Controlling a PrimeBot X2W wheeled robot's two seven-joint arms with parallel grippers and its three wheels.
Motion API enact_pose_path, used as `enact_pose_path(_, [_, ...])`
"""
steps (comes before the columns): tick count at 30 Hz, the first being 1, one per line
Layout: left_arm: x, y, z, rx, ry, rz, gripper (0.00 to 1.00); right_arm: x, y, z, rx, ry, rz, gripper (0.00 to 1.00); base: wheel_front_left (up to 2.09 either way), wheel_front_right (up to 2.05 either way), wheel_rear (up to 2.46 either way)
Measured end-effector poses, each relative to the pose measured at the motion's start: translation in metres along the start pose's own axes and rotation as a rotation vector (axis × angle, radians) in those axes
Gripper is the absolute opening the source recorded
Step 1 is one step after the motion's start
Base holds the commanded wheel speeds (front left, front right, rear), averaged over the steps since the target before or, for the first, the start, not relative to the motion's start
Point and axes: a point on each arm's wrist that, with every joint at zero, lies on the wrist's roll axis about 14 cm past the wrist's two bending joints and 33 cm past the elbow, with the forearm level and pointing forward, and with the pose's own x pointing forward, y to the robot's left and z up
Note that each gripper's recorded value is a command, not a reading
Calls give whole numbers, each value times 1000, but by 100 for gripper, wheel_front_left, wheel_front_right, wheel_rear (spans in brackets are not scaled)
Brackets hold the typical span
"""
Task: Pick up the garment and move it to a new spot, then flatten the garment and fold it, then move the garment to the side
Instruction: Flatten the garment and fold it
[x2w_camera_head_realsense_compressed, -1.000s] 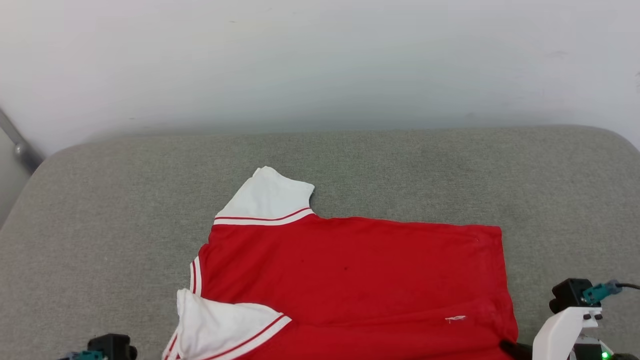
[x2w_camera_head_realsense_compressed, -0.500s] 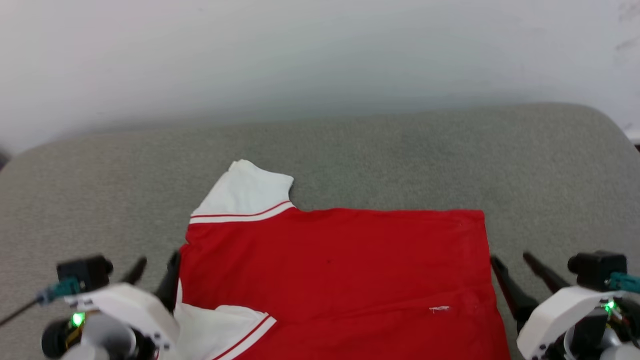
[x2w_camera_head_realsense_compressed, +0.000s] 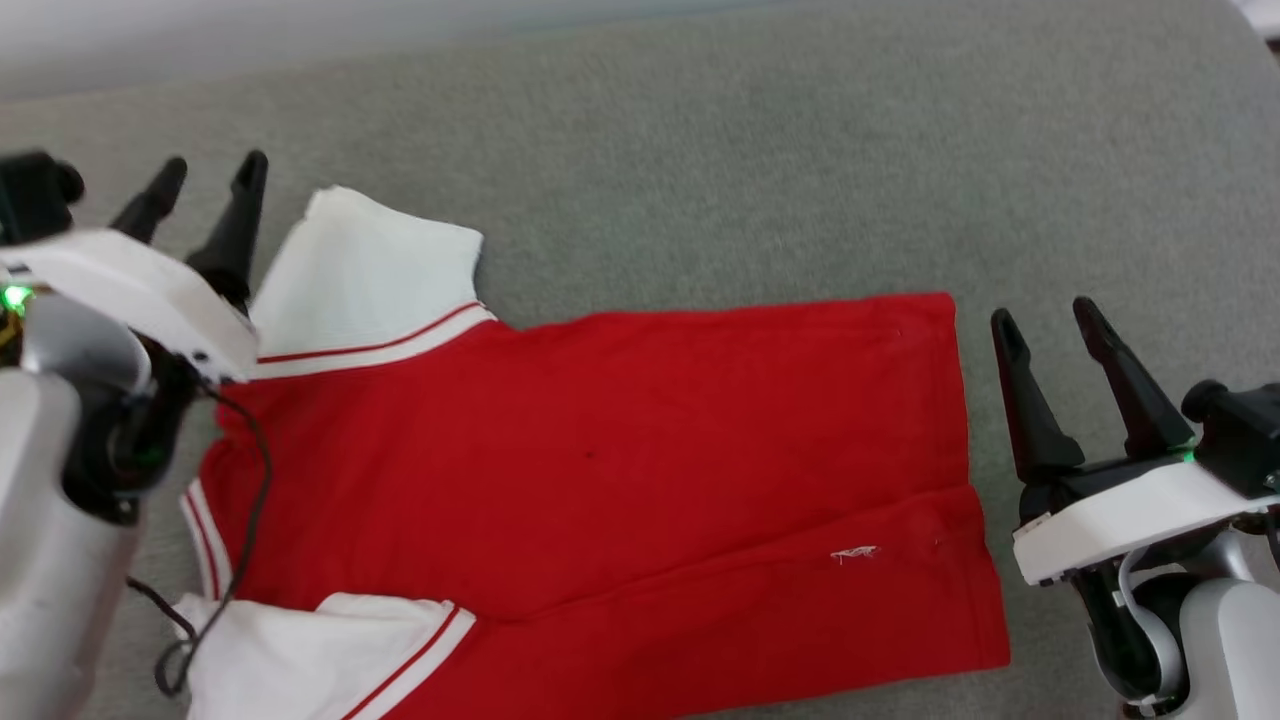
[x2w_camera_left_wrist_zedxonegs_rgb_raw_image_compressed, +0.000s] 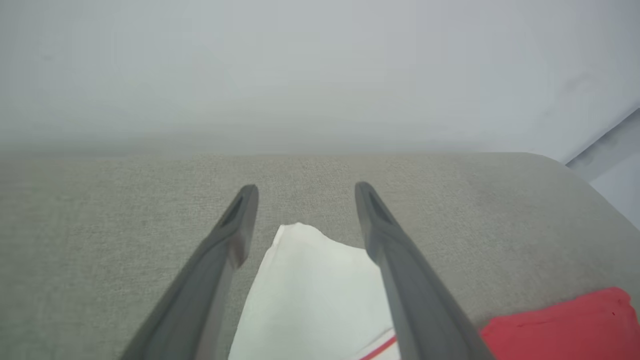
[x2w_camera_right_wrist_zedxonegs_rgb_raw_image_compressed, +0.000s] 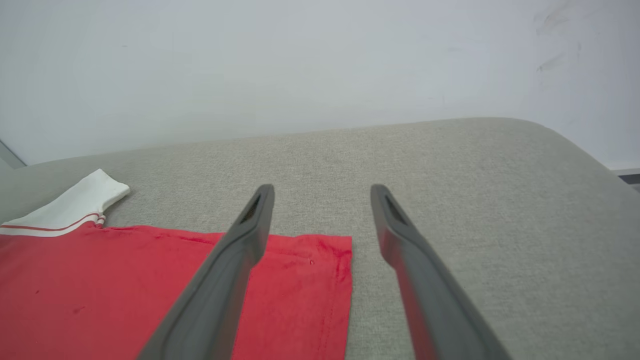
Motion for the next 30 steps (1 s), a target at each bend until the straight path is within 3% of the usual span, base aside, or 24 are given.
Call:
enact_pose_path(8, [58,8,-63,-43,366,-87,100,8,-14,-37,14,83,-61,100,0,0,0])
enact_pose_path(19, [71,33,-127,-7,797,-47,100,-4,-35,-71,63,169,-150,100,0,0,0])
enact_pose_path(20, [71,33,-131,-10,819,-41,78,-4,-37,-72,65,174,-155,100,0,0,0])
enact_pose_path(21, [71,31,-135,-12,842,-40,41,-3,-37,-73,70,174,-157,100,0,0,0])
enact_pose_path(22, [72,30,-137,-22,852,-36,13,-3,-38,-73,75,173,-158,100,0,0,0])
enact_pose_path(23, [73,30,-138,-31,855,-34,0,-3,-38,-74,78,179,-160,100,0,0,0])
enact_pose_path(30, [73,26,-140,-57,823,-24,0,8,-41,-73,114,231,-134,100,0,0,0])
